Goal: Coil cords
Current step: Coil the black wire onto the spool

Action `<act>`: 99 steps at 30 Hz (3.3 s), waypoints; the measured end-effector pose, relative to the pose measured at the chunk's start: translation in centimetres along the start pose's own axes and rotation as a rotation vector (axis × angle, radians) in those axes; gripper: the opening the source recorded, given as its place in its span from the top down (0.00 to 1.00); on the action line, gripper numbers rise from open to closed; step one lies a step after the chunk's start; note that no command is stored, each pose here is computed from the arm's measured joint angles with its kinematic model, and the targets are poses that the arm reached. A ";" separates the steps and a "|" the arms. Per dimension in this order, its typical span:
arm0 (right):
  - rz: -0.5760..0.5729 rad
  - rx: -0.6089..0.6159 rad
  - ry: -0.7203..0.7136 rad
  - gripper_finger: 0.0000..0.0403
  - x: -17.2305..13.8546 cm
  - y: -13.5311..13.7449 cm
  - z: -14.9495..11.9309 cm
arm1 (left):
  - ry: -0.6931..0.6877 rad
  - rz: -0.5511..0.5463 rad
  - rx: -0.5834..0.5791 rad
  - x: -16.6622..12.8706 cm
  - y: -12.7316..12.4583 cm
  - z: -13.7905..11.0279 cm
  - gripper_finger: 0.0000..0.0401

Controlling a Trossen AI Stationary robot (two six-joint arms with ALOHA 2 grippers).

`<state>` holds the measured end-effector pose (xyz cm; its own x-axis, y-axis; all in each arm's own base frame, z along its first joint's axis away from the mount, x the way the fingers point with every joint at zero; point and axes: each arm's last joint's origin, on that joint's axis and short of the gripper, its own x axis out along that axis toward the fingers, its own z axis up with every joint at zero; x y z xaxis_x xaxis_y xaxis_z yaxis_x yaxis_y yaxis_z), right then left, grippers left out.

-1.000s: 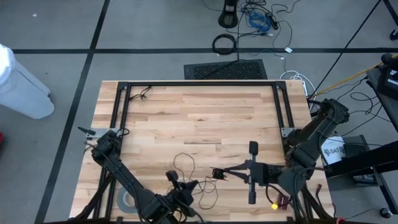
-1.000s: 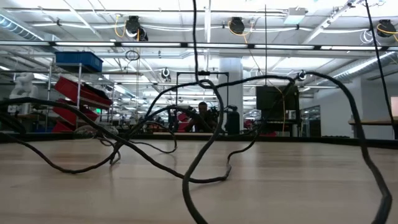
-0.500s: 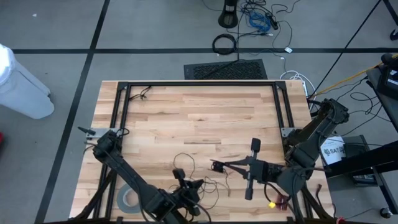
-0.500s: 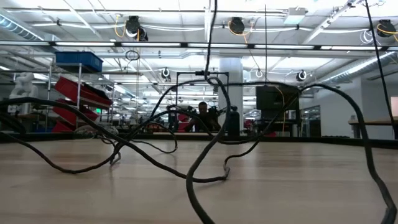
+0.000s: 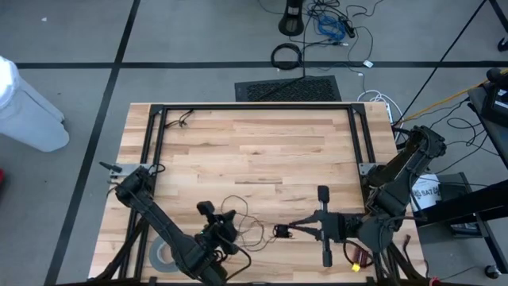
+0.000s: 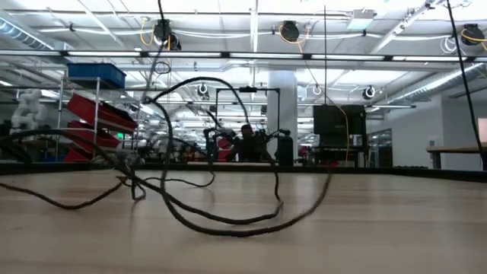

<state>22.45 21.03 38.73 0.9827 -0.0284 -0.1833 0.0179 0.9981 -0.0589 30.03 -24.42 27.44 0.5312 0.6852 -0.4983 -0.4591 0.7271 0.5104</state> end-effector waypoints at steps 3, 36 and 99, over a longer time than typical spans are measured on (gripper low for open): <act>0.013 0.000 0.036 1.00 0.3 -0.2 -0.4 | 0.000 -0.024 -0.044 -0.6 1.2 0.9 1.00; -0.258 -0.094 0.281 1.00 5.8 -3.9 -4.3 | -0.429 -0.257 -0.336 -8.4 14.7 8.8 1.00; -0.104 0.003 0.002 1.00 5.9 -3.8 -0.2 | -0.430 -0.324 -0.186 -2.1 -0.2 9.4 1.00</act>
<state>28.18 17.05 37.65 0.9751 -0.1318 -0.1783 0.1202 0.9899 -0.0745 35.70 -26.45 34.95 0.8899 0.3753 -0.2591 -0.3213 0.9192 0.2278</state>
